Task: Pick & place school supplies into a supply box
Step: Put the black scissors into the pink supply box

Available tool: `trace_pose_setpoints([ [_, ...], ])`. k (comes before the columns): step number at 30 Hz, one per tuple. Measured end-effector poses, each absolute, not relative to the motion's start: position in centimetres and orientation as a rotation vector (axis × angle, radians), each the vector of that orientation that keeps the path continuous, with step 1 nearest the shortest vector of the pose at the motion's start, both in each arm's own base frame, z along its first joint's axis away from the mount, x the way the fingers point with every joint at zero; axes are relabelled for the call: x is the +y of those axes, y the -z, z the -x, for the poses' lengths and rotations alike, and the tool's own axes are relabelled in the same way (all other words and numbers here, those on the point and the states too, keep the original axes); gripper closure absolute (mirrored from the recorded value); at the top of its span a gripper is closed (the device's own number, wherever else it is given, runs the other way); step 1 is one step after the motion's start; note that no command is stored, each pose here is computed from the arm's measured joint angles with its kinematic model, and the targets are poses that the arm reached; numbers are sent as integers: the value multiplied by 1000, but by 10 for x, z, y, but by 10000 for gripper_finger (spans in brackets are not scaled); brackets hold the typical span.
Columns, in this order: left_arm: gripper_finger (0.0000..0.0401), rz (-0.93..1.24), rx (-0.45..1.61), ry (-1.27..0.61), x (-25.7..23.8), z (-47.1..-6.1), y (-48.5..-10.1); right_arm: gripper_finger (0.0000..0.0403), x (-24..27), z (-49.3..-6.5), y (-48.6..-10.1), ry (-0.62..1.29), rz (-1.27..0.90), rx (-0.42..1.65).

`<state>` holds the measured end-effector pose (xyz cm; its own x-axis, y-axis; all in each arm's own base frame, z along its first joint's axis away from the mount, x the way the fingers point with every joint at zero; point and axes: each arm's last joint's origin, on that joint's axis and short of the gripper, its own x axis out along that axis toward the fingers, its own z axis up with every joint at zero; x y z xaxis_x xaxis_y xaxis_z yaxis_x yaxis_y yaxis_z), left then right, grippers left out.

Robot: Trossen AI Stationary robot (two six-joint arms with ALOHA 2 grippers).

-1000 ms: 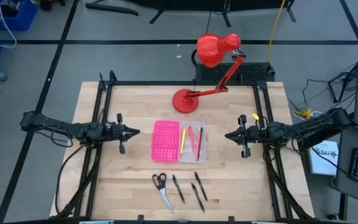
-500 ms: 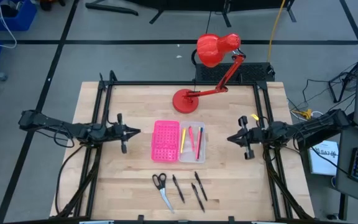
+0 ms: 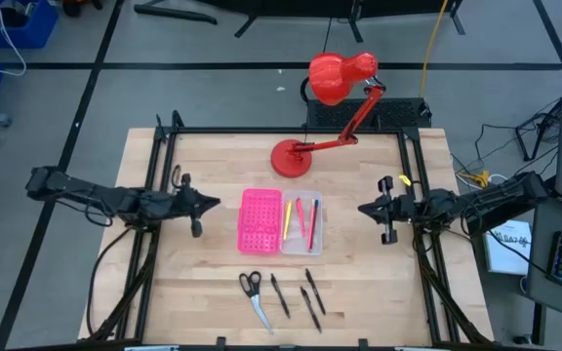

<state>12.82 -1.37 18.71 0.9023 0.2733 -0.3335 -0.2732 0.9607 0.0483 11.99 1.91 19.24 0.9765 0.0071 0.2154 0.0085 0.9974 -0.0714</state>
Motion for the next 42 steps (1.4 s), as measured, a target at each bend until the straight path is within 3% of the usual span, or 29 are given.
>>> trace_pose_setpoints([
  [4,371,5,443,-194,-25,-152,-211,403,19,-120,-192,19,71,-216],
  [11,371,15,618,163,-65,-226,-256,403,19,-120,-192,18,71,-216],
  [16,370,-142,741,281,-99,-282,-267,403,19,-120,-192,18,71,-215],
  [23,367,-613,967,455,-141,-336,-242,403,19,-120,-191,13,48,-204],
  [28,331,-826,1023,544,-161,-350,-217,403,19,-120,-191,15,65,-203],
  [32,278,-873,1056,541,-171,-350,-203,403,19,-120,-191,16,76,-199],
  [36,233,-905,1070,682,-183,-342,-196,403,19,-120,-191,15,78,-199],
  [42,213,-911,1078,723,-190,-336,-194,403,19,-120,-191,17,86,-200],
])
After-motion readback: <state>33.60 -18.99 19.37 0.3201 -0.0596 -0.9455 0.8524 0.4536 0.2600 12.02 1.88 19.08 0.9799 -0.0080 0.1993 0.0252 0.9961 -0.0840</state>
